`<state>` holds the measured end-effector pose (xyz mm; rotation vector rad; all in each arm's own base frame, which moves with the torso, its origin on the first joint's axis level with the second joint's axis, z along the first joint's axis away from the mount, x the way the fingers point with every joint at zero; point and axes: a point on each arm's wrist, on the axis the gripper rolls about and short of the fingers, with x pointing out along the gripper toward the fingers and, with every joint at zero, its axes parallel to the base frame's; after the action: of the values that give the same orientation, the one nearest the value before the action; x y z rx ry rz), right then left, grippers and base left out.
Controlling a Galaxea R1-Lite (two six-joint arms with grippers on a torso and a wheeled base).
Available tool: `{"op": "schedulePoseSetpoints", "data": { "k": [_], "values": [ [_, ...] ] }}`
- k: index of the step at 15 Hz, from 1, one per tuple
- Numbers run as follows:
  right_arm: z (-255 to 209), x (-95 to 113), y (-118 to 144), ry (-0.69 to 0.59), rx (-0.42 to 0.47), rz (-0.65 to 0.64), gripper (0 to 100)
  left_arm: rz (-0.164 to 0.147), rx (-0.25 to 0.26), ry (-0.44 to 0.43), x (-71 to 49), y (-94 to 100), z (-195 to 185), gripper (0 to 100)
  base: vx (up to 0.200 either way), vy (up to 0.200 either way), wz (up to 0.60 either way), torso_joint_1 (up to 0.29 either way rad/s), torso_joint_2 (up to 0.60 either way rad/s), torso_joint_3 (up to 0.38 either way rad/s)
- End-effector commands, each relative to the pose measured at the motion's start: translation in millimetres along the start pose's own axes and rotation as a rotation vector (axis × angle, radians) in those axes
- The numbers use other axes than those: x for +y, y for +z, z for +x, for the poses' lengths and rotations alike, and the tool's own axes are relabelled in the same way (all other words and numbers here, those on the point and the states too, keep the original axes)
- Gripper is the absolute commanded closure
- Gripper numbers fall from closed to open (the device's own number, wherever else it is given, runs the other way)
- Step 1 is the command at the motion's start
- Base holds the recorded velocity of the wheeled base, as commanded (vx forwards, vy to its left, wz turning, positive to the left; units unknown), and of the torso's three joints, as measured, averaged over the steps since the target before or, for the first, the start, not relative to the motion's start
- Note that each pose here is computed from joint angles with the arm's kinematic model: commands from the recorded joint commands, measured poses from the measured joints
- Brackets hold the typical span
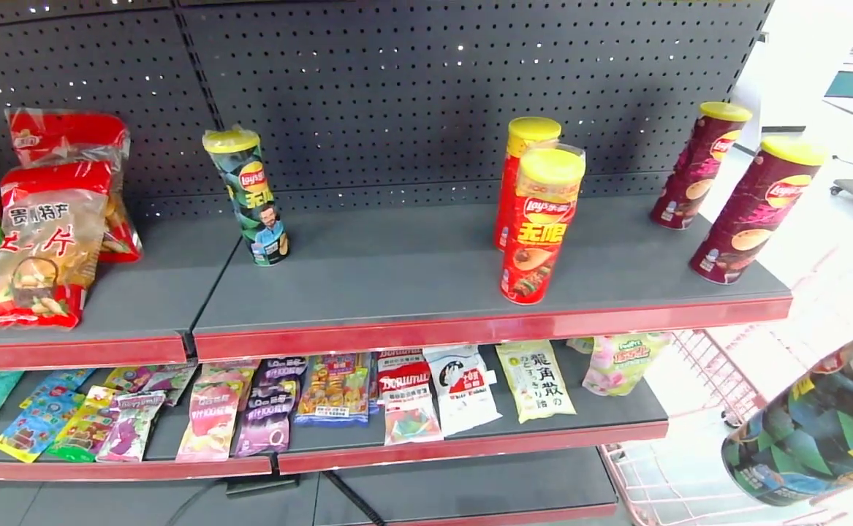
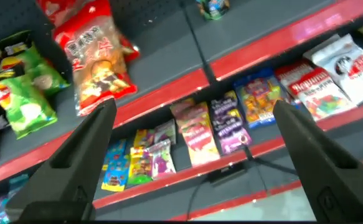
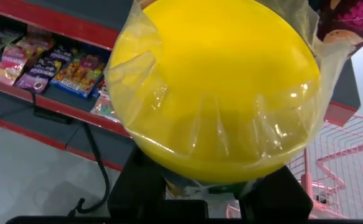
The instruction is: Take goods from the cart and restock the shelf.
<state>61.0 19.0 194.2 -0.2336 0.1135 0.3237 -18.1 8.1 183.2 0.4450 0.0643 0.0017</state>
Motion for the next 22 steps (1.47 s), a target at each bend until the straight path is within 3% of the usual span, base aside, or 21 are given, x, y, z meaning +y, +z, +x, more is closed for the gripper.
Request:
{"op": "schedulePoseSetpoints", "data": {
  "k": [1, 4, 10, 14, 22],
  "values": [
    [-3, 0, 0, -0.003, -0.013, -0.001, 100, 0.003, 0.000, 0.000, 0.9, 2.0, 0, 0, 0.200, 0.000, 0.00, 0.002, 0.00, 0.002],
    [-4, 0, 0, -0.006, -0.017, 0.000, 100, 0.046, -0.006, -0.001, 0.8, 1.4, -1, 0, 0.133, 0.000, 0.00, 0.005, 0.00, 0.002],
    [-10, 1, -4, -0.018, -0.032, 0.000, 100, 0.037, -0.047, 0.021, 4.3, 5.4, -8, 0, 0.000, 0.000, 0.00, 0.000, 0.00, 0.000],
    [-14, 0, -2, -0.018, -0.054, 0.001, 100, 0.036, -0.051, 0.020, 4.9, 6.9, -8, 0, 0.000, 0.150, 0.00, 0.003, 0.00, 0.001],
    [-25, 6, -29, -0.025, -0.039, 0.009, 100, 0.028, -0.060, 0.022, 5.0, 6.0, -10, 0, 0.000, 0.000, 0.00, 0.000, 0.00, 0.000]
  ]
}}
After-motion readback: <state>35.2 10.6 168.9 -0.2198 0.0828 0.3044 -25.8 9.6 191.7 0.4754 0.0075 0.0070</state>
